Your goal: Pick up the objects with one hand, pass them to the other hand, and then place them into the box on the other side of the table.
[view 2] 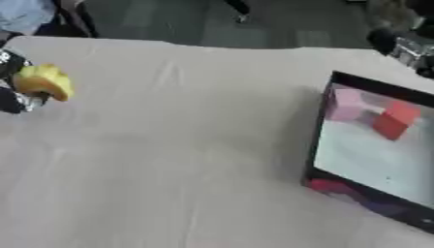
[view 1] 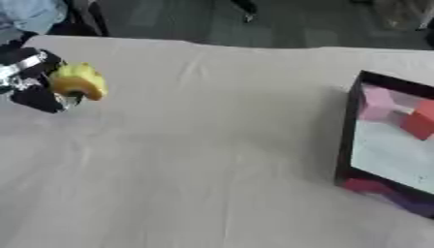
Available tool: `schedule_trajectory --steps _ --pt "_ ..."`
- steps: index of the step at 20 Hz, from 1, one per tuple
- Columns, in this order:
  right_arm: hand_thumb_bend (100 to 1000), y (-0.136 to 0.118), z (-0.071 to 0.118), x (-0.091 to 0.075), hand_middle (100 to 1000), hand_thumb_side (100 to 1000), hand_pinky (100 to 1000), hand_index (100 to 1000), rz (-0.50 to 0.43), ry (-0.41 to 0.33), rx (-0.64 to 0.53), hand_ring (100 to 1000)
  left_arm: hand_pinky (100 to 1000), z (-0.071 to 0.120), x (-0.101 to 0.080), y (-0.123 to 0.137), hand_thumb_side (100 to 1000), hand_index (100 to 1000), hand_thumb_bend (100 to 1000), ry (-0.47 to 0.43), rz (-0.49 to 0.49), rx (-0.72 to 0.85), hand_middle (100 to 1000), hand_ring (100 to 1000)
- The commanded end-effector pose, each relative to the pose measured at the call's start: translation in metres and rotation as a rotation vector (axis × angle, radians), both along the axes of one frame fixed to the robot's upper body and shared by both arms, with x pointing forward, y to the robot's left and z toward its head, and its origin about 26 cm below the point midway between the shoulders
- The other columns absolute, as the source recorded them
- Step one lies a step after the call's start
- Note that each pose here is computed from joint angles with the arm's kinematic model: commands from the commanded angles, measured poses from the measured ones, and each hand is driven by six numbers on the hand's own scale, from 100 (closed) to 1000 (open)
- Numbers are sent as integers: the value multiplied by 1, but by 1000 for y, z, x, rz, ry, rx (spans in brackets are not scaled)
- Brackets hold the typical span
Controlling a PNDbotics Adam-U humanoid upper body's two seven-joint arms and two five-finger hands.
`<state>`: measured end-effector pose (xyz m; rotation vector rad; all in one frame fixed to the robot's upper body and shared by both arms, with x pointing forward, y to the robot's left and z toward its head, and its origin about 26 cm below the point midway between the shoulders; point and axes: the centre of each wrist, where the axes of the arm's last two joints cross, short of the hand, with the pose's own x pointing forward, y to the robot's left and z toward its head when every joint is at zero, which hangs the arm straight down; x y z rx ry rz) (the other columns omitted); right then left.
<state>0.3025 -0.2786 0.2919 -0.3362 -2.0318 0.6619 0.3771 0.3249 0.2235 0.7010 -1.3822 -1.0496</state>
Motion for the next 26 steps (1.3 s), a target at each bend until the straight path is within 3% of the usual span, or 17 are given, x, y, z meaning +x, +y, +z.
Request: schedule_trajectory --steps 1,11,26 --pt "662 10 15 -3 839 333 920 894 58 -37 -135 960 621 9 -1 -19 100 529 100 -79 -31 -17 438 545" --pt "663 53 25 -1 839 330 919 891 201 -50 -290 955 616 -10 -1 -62 100 530 100 -147 -56 -66 434 538" --pt "649 103 22 -3 840 313 922 891 277 -34 -382 954 612 -38 -7 -105 100 531 100 -251 -89 -113 430 531"
